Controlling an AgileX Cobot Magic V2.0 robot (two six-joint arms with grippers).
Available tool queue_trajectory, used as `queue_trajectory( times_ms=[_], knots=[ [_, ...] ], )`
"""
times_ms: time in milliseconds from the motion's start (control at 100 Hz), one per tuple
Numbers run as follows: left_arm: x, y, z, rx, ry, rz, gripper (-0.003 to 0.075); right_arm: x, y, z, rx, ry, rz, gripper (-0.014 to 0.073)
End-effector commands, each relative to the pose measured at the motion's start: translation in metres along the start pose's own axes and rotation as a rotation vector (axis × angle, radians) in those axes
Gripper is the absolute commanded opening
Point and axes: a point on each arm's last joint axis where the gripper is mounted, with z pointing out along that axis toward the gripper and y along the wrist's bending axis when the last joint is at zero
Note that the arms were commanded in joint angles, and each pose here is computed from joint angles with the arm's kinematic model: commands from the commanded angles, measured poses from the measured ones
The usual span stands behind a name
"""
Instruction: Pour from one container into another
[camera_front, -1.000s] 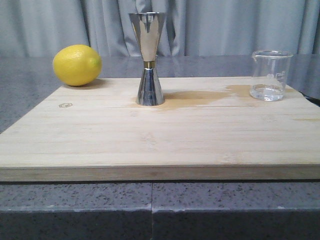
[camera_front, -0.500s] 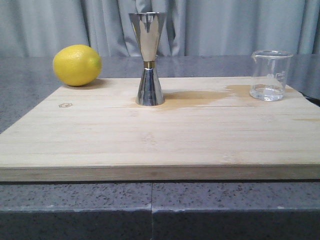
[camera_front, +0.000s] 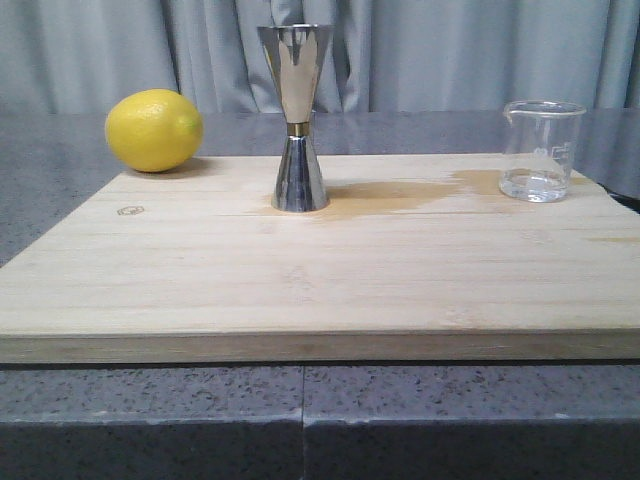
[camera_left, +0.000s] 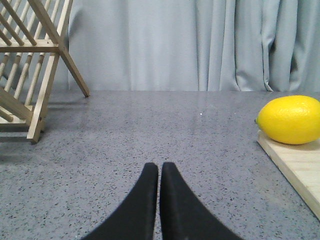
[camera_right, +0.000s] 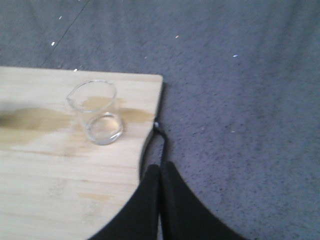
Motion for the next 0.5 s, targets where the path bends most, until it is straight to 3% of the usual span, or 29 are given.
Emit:
queue_trajectory(
  times_ms=[0, 110, 270, 490],
  knots=[
    [0.001, 0.001, -0.001, -0.01, -0.075, -0.01, -0.0019, 0.004, -0.007, -0.012, 0.075, -0.181, 0.021, -0.0057],
    [0.001, 0.001, -0.001, -0.01, -0.075, -0.01, -0.0019, 0.032, -0.012, -0.022, 0.151, -0.293, 0.036, -0.0057],
    [0.001, 0.001, -0.001, -0.01, -0.075, -0.01, -0.0019, 0.07, -0.012, -0.024, 0.175, -0.429, 0.03, -0.0057],
    [0.001, 0.001, -0.001, -0.01, -0.075, -0.01, -0.0019, 0.108, -0.014, -0.009, 0.188, -0.505, 0.026, -0.0057]
  ],
)
